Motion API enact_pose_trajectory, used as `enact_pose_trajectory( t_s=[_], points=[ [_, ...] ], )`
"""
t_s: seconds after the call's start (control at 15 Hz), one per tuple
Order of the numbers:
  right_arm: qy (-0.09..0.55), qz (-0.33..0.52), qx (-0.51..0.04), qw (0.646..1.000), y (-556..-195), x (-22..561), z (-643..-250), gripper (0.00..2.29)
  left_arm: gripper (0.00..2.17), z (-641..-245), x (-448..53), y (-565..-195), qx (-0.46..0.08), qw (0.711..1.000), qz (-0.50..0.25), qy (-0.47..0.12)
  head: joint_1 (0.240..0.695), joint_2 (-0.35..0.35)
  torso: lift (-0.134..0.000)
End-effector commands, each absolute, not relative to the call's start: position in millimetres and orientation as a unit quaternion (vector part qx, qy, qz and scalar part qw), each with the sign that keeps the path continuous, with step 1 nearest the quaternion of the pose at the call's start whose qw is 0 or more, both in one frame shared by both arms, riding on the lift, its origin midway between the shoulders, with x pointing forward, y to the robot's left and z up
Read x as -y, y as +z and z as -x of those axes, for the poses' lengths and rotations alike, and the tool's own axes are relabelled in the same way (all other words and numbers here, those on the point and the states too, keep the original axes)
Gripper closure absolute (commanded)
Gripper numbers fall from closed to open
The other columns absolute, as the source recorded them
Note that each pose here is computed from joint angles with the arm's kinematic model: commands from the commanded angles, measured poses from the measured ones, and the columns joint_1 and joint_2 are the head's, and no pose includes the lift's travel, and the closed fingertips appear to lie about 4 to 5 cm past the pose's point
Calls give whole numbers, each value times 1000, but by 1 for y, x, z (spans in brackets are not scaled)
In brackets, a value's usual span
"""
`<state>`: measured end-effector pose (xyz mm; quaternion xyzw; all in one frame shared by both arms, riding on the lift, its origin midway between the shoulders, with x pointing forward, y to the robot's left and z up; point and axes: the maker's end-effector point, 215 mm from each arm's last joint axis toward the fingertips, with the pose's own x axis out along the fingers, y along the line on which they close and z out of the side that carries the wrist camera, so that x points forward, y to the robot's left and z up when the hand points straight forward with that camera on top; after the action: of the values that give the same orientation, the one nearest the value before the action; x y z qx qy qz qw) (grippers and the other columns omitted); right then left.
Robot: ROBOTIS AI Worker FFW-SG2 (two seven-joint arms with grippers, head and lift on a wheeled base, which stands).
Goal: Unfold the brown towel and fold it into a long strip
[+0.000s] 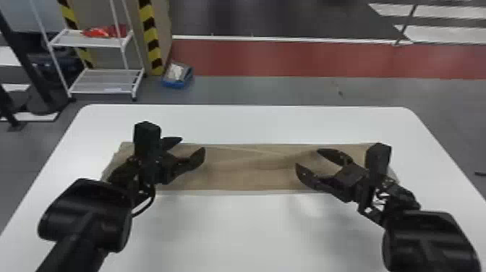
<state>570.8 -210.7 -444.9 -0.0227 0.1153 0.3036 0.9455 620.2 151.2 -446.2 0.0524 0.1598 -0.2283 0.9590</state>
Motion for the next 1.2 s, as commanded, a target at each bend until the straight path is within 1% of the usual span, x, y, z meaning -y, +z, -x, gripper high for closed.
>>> enact_pose_trajectory(
  t_s=[0.0, 0.07, 0.33, 0.47, 0.8, 0.87, 1.13],
  points=[
    [304, 23, -113, 946, -450, 211, -572, 154, 441, -623, -145, -450, -164, 958, -55, -230, 695, -52, -113],
    [304, 24, -113, 946, -450, 211, -572, 154, 549, -624, -143, -450, -164, 958, -53, -230, 695, -55, -113],
    [303, 25, -114, 946, -450, 215, -575, 154, 549, -632, -143, -450, -169, 957, -66, -227, 695, -63, -113],
    [303, 25, -117, 945, -453, 216, -575, 154, 549, -633, -146, -456, -179, 954, -84, -225, 695, -65, -113],
    [303, 25, -115, 946, -453, 216, -577, 157, 552, -627, -150, -473, -205, 948, -90, -227, 695, -63, -113],
    [303, 25, -115, 946, -452, 216, -577, 157, 724, -626, -150, -474, -210, 947, -86, -226, 695, -62, -113],
    [304, 26, -116, 945, -452, 216, -578, 157, 765, -626, -154, -474, -211, 948, -84, -224, 695, -58, -113]
  ],
)
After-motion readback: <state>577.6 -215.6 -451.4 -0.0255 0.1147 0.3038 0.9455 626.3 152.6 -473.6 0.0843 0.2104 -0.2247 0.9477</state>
